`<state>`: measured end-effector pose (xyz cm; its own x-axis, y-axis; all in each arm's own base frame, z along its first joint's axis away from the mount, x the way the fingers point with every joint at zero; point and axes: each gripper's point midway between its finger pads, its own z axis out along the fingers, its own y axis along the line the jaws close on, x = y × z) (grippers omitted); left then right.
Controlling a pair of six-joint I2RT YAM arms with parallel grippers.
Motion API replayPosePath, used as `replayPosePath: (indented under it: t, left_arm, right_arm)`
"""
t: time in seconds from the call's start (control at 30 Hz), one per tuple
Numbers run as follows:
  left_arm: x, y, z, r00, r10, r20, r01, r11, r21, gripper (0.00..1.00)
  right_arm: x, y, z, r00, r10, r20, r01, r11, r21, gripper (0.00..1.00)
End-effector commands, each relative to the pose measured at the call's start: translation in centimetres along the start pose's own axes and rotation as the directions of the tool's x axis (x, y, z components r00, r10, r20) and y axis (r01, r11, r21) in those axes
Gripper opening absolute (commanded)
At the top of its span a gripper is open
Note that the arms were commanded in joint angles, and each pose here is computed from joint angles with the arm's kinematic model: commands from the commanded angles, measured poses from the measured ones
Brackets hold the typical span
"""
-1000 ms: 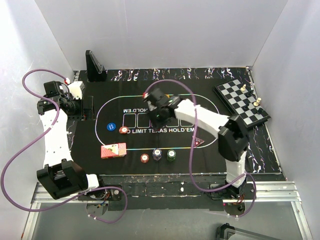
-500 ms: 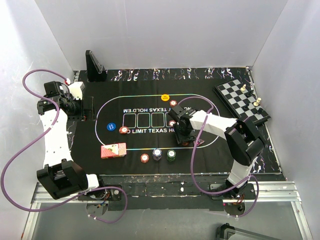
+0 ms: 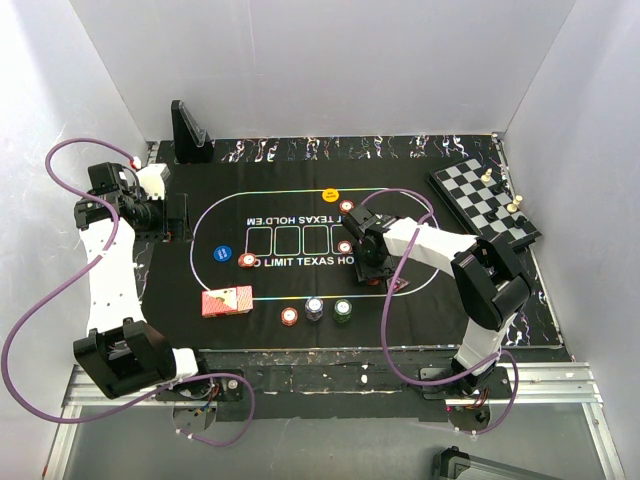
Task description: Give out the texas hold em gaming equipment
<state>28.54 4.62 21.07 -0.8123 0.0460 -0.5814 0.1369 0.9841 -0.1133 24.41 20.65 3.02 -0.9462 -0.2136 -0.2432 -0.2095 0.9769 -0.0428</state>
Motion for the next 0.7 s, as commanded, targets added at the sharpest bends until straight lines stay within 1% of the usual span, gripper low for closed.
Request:
replayPosePath:
  t: [0.0,0.17,0.23,0.33,0.43,0.5,0.57,0.67]
  left_arm:
    - [-0.6,-0.2,-1.1,0.999,0.022,0.035,-0.022,1.0,0.0,1.0]
    - [-0.7,-0.2,-1.1,0.999,0.026,0.034,-0.026,1.0,-0.003,1.0]
    - [-0.9,0.0,-1.2,0.999,0.028,0.037,-0.028,1.0,-0.008,1.0]
    - [-1.0,0.0,-1.2,0.999,0.028,0.037,-0.028,1.0,-0.009,1.0]
    - [-1.0,0.0,-1.1,0.999,0.027,0.034,-0.026,1.0,-0.005,1.0]
    - [-0.9,0.0,-1.0,0.999,0.026,0.029,-0.026,1.0,-0.004,1.0]
    - [-0.9,0.2,-0.9,0.999,0.025,0.029,-0.025,1.0,-0.01,1.0]
    - [-0.8,0.2,-0.8,0.999,0.022,0.024,-0.022,1.0,-0.011,1.0]
  right_arm:
    - [0.3,0.0,-0.4,1.0,0.0,-0.006,0.0,1.0,-0.003,0.3]
    - [-0.7,0.0,-1.5,1.0,-0.013,0.01,0.013,1.0,-0.001,0.65]
    - [-1.5,0.0,-2.3,0.999,-0.016,0.035,0.016,1.0,-0.002,0.71]
    - [-2.5,0.0,-3.5,0.998,-0.022,0.057,0.022,1.0,0.005,0.75]
    - [-4.2,0.6,-4.6,0.995,-0.025,0.102,0.026,1.0,-0.012,0.75]
    - [-5.9,1.2,-5.0,0.99,-0.035,0.137,0.039,0.999,-0.027,0.75]
    - [-8.6,2.6,-5.5,0.983,-0.039,0.179,0.049,0.997,-0.055,0.75]
    - [-11.6,4.6,-4.5,0.972,-0.068,0.224,0.093,0.99,-0.102,0.75]
